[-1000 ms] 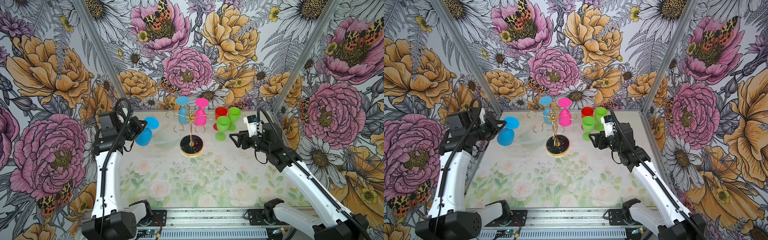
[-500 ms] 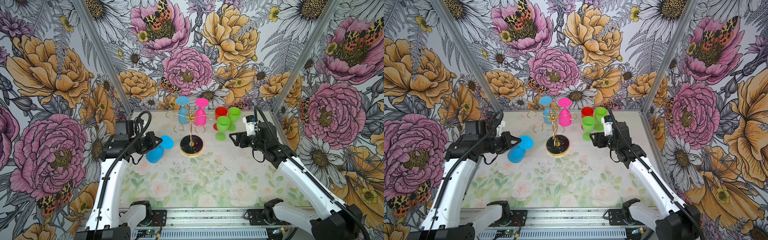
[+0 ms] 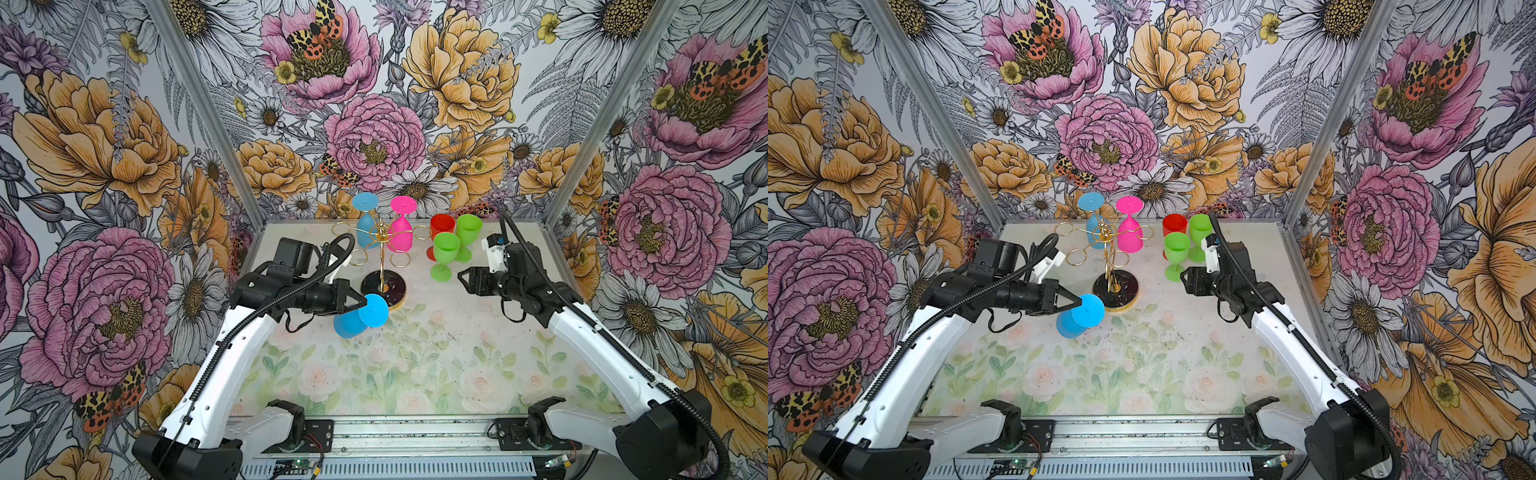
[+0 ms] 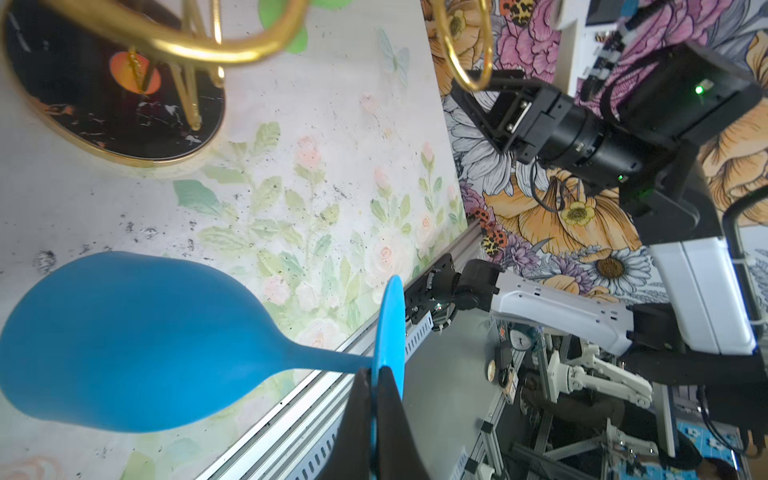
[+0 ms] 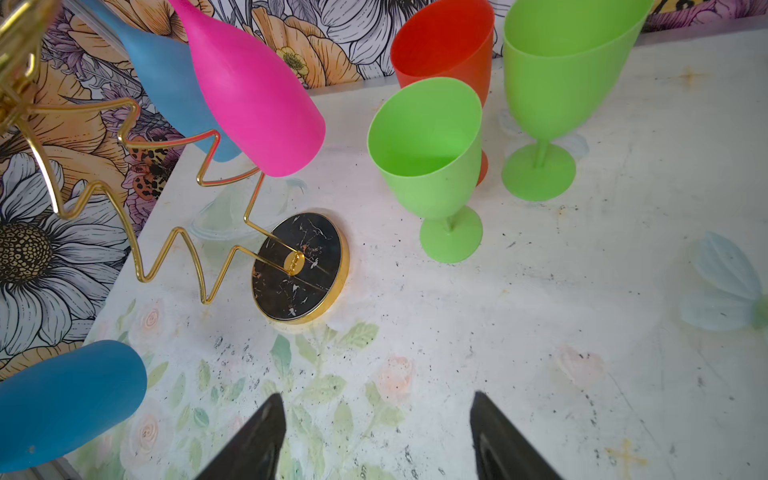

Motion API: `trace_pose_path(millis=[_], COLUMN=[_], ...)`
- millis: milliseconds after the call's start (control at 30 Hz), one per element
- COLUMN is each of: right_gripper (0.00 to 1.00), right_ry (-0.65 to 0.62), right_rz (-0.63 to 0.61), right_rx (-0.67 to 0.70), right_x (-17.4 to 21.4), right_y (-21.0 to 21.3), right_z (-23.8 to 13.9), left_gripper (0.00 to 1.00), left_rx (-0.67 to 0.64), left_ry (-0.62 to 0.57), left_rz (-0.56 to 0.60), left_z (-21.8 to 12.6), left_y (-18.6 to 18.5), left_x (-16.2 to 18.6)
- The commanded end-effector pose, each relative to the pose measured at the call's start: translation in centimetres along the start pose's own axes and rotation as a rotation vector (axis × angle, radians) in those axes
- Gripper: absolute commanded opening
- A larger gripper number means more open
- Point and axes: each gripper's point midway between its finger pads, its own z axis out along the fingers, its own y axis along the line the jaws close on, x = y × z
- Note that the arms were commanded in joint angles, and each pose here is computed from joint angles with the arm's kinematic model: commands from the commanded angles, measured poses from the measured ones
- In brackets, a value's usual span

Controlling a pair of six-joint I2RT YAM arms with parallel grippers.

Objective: Take the wine glass off the wine glass rack
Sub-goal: 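Swing the held blue glass toward the table center while the right gripper approaches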

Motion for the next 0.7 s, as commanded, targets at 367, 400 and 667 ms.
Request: trace_pose_path(millis=[367, 400, 667], right_gripper=[0.71, 0.71, 0.70], right_ry=[0.099, 0.105, 0.156], right_rz=[0.031, 0.029, 0.019], right_rx=[0.028, 0.034, 0.102], right_x=[1.1, 1.2, 1.7], right_y=[-0.4, -0.4, -1.4], right_z=[0.2, 0.2, 0.0], left_gripper=[0.00, 0.00, 0.00], left_rx=[0.120, 0.123, 0.033], left_ry=[0.075, 0.066, 0.088], left_rz=[0.483, 0.521, 0.800], left_z=[5.3, 5.8, 10.7], left_y=[-8.4, -8.8, -8.7], left_x=[1.7, 1.9, 3.8])
